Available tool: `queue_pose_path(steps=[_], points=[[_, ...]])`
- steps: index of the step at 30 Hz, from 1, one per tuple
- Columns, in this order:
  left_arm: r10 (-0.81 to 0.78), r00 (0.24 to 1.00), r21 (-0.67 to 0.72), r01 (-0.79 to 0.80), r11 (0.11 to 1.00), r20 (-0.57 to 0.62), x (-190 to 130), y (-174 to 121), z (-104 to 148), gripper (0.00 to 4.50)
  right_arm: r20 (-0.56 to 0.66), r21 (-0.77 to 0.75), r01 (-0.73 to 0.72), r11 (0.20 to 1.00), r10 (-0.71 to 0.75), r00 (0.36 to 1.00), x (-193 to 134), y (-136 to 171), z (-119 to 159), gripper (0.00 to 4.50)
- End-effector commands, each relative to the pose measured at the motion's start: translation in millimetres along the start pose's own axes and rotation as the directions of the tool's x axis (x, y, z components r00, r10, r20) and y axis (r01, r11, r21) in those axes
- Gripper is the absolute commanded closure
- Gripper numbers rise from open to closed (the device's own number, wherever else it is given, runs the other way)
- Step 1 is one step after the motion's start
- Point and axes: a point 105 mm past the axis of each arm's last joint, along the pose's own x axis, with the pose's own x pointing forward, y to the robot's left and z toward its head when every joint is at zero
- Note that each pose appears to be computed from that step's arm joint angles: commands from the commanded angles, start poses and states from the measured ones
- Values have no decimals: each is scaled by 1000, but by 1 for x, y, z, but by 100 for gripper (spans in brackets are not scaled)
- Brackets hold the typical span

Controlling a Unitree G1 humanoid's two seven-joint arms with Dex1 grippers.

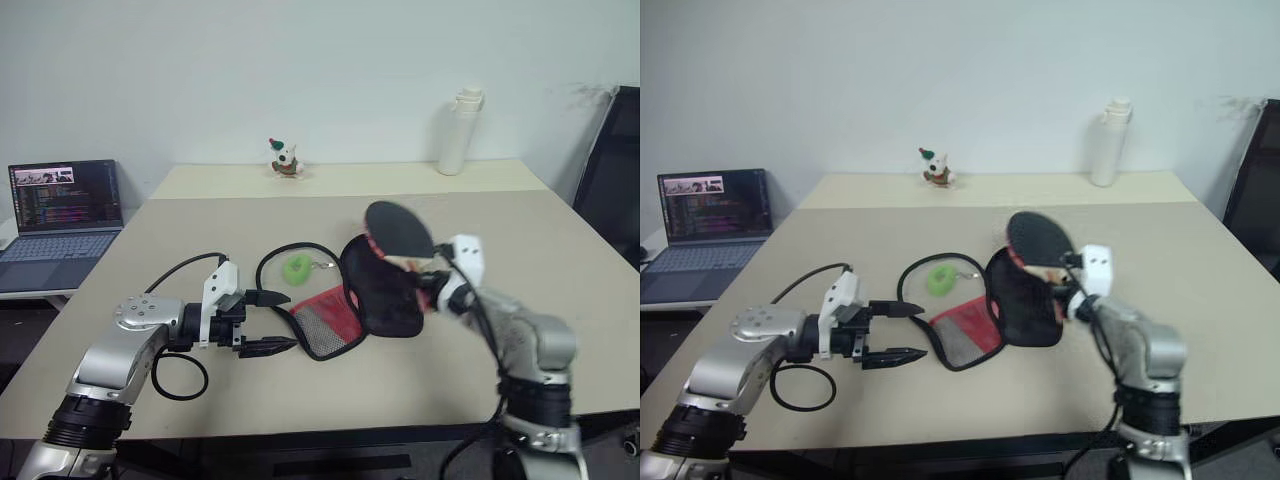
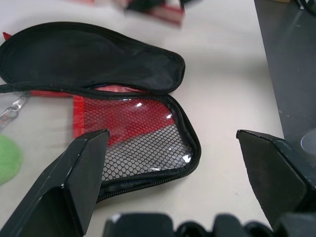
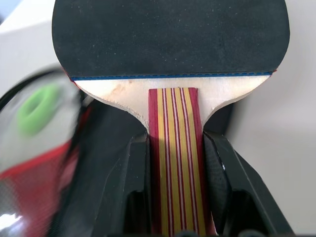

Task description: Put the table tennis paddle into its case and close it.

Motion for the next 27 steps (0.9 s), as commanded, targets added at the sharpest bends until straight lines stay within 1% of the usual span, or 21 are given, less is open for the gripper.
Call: queue_pose_path(steps=[1, 4, 7, 12, 16, 24, 27], points=[[-3, 1000, 46, 2, 999, 25, -3, -1, 13, 0, 90, -19, 6, 1000, -4, 996, -4, 16, 16, 344], [-3, 1000, 47, 1, 999, 28, -2, -1, 14, 0, 79, -15, 10, 1000, -8, 997, 2, 19, 11, 344], [7, 999, 51, -9, 999, 39, -3, 1, 16, 0, 64, -13, 29, 999, -28, 998, 9, 15, 6, 344], [44, 995, 55, -49, 997, 91, -4, 5, 27, 0, 34, -30, 59, 998, -58, 998, 16, 4, -3, 344], [69, 990, 48, -76, 996, 124, -6, 9, 33, 0, 10, -35, 54, 998, -54, 999, 19, 5, -11, 344], [81, 990, 50, -88, 995, 116, -8, 10, 32, 0, -30, -57, 30, 998, -32, 999, 20, 15, -23, 344], [81, 990, 49, -87, 995, 114, -8, 10, 31, 0, -41, -51, 45, 998, -48, 998, 21, 13, -27, 344]])
